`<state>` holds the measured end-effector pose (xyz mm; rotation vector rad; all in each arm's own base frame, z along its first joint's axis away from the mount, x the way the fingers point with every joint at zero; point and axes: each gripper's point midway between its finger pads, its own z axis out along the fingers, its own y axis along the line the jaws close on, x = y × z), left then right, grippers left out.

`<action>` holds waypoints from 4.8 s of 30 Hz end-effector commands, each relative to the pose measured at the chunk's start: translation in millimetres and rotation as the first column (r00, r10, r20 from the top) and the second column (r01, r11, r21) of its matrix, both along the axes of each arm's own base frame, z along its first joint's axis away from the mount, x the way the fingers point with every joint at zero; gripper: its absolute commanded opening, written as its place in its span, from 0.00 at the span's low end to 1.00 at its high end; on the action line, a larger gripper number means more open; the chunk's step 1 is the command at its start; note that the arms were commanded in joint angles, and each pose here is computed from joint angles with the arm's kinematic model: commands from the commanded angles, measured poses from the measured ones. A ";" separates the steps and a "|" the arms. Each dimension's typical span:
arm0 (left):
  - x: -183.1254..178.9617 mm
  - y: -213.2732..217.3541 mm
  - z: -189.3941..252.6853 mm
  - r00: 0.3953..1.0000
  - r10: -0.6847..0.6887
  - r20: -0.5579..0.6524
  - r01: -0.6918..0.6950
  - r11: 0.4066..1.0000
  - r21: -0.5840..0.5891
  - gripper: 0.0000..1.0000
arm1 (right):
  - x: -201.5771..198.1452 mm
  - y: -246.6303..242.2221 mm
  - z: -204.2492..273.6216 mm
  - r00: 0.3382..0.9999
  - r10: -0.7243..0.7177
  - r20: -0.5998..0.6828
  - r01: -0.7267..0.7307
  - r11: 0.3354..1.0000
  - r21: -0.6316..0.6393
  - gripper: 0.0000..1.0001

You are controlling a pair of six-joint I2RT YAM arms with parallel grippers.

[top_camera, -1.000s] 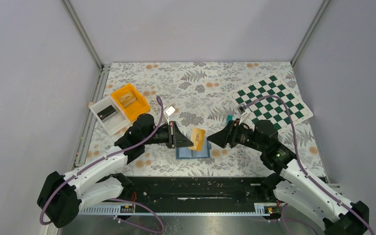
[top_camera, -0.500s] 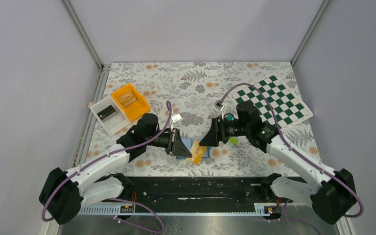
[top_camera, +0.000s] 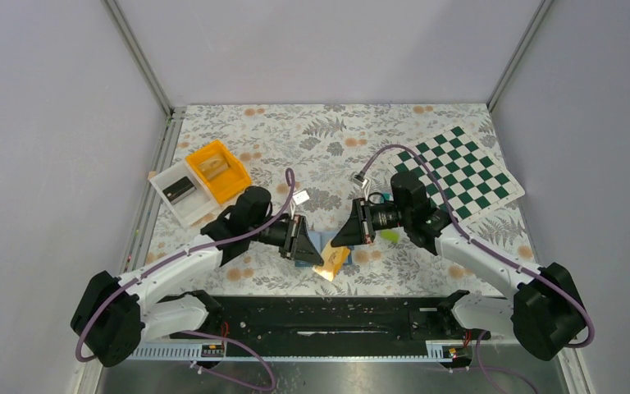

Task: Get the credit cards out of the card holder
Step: Remove the credit card from the card holder, then place the credit card in the storage box.

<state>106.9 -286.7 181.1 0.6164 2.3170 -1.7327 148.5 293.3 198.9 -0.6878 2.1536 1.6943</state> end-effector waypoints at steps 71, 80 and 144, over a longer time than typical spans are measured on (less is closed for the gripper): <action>288.2 270.2 76.4 0.408 0.901 0.149 -0.912 0.396 0.104 0.00 | 39.0 -73.3 12.6 0.766 -0.641 -0.046 0.642 0.761 0.089 0.99; 319.7 336.8 29.3 0.360 0.924 0.129 -0.898 0.307 0.314 0.00 | 48.2 -74.5 -19.9 0.761 -0.649 0.000 0.649 0.761 0.001 1.00; 391.3 400.9 5.8 0.184 0.938 0.293 -0.910 0.050 0.412 0.49 | 61.3 -66.4 -50.9 0.779 -0.626 -0.018 0.617 0.772 -0.152 0.99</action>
